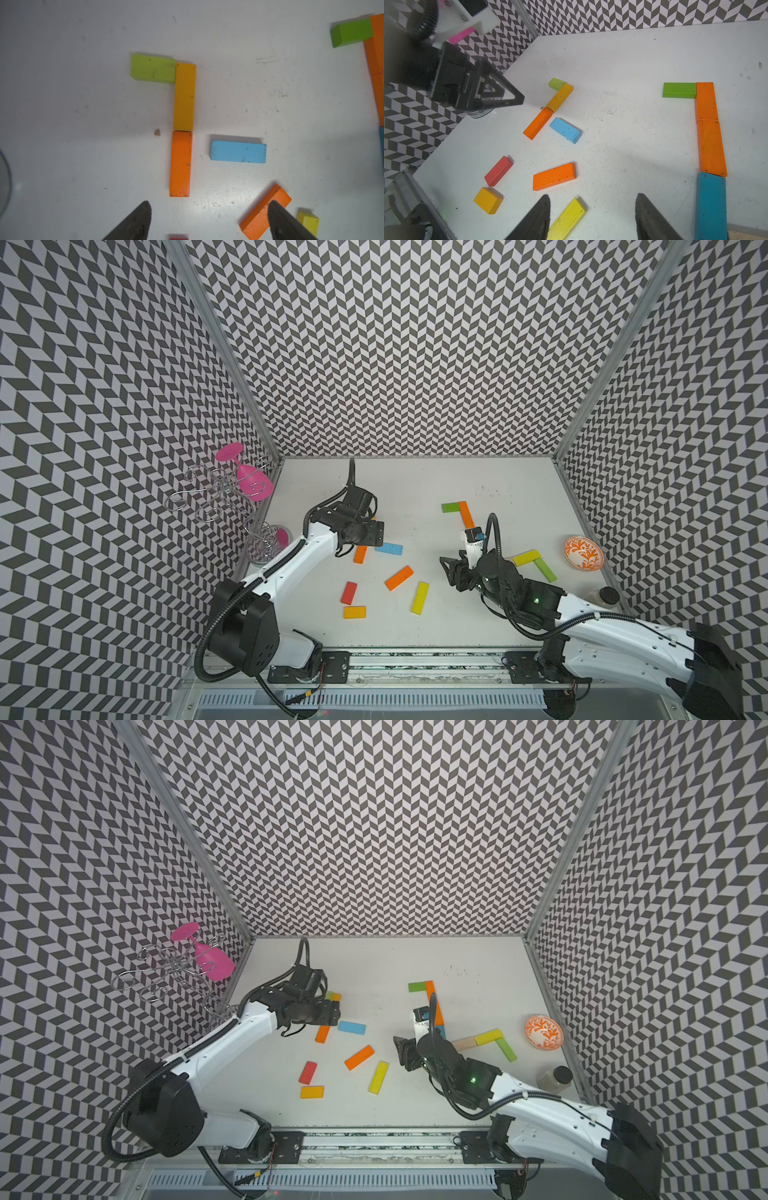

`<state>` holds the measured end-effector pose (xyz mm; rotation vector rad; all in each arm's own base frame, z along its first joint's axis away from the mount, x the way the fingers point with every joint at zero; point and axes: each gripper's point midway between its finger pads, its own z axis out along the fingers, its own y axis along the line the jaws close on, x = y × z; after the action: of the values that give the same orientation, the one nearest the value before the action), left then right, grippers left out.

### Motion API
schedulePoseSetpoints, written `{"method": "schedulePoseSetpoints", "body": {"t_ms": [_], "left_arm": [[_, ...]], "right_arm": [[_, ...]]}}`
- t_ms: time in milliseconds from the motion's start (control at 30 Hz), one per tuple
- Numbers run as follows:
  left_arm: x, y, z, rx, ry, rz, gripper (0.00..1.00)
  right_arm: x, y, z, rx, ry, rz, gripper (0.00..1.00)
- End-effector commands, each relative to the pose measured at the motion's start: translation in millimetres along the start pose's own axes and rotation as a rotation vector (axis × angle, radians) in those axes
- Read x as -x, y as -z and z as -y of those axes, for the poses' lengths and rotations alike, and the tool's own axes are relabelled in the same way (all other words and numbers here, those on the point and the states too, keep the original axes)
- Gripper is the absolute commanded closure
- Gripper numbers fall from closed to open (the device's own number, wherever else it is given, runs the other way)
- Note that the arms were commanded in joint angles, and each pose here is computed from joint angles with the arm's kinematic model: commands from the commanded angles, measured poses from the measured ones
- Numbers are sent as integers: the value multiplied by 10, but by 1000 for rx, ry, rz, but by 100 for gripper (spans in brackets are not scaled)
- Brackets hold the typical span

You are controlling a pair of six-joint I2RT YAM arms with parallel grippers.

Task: Assemble a giraffe with building blocks
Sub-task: Pick up the building block from the center of the board.

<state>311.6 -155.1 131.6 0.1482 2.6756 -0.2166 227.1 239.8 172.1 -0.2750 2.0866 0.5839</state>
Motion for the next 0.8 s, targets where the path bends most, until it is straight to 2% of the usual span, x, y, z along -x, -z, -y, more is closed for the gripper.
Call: {"method": "schedulePoseSetpoints", "body": {"t_ms": [0,167,300,400,600,767], "left_arm": [[-106,-147,201,-37,77,-23,12],[-229,-160,272,-11,68,-31,9],[-494,-135,117,31,89,-65,8],[-696,-114,96,14,102,-90,8],[-956,-76,526,-75,-27,-117,9],[-1010,-164,757,-98,-133,-128,8]], "right_arm": [[236,51,-117,33,-36,45,36],[229,124,-44,13,-38,49,36],[246,187,7,17,-50,93,36],[229,198,32,18,-58,104,36],[153,156,25,24,-58,79,36],[147,170,43,21,-60,83,36]]}}
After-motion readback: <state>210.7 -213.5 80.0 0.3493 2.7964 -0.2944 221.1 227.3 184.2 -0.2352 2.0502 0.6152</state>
